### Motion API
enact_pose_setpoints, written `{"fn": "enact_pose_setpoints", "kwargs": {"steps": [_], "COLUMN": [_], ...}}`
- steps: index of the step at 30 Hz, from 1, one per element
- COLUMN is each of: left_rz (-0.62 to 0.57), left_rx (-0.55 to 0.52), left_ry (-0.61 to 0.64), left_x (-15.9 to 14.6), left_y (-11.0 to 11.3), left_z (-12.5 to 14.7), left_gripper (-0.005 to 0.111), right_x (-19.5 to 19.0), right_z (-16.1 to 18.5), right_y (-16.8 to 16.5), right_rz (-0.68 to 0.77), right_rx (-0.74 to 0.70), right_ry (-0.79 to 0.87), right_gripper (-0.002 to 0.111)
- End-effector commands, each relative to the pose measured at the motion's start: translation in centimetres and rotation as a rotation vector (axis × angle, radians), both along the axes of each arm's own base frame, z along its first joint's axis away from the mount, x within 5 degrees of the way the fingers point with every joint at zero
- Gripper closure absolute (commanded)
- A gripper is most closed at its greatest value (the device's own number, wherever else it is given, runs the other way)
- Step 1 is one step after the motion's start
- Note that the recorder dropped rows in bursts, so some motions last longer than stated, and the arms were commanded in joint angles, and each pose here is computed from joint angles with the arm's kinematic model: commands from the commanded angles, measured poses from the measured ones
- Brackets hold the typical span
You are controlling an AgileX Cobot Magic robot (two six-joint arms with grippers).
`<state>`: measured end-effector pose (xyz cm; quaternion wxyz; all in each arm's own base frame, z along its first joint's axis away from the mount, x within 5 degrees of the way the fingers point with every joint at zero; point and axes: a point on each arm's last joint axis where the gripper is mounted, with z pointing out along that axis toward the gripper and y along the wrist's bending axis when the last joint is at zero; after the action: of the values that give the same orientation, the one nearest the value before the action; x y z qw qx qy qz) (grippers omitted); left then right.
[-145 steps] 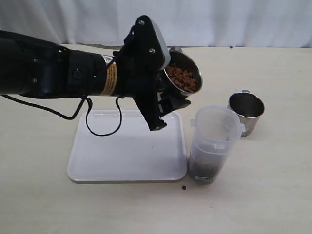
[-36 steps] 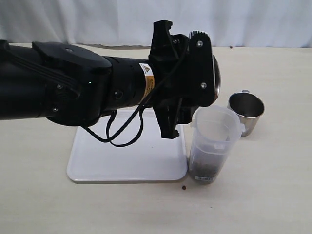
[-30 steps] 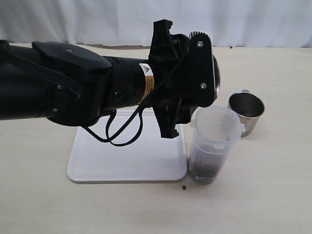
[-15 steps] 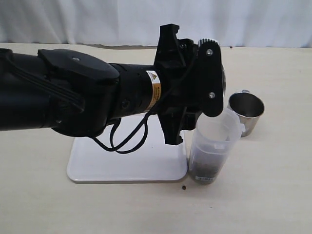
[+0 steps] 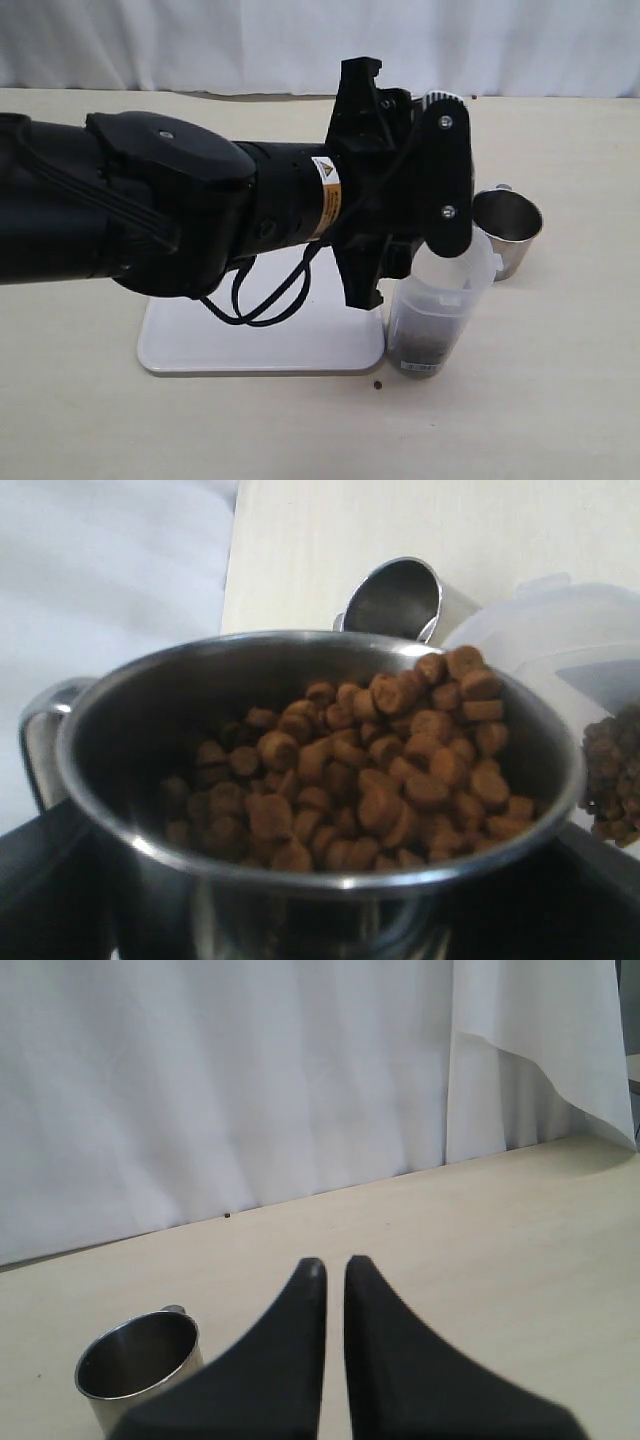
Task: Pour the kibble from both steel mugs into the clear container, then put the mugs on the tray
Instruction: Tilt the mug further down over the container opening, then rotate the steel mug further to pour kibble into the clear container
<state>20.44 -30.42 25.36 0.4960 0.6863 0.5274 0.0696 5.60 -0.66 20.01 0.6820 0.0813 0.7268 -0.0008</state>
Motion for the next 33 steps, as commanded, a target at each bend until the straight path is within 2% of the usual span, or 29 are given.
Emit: {"fn": "enact_pose_setpoints", "kwargs": {"steps": [1, 20, 33], "left_rz": [0.012, 0.014, 0.008], "left_rx": [0.020, 0.093, 0.067], "left_ry": [-0.008, -0.106, -0.134], "left_x": [0.3, 0.8, 1.1], "left_y": [-0.2, -0.1, -0.5], "left_z": [-0.4, -0.5, 0.6], "left_gripper": [0.107, 0.107, 0.107], "right_x": [0.0, 0.0, 0.0], "right_z": [-0.2, -0.2, -0.2], "right_y": [0.0, 0.0, 0.0], "right_rz": [0.002, 0.002, 0.002], "right_rx": [0.002, 0.002, 0.002], "right_ry": [0.004, 0.004, 0.004], "right_gripper": [0.103, 0.103, 0.103]}}
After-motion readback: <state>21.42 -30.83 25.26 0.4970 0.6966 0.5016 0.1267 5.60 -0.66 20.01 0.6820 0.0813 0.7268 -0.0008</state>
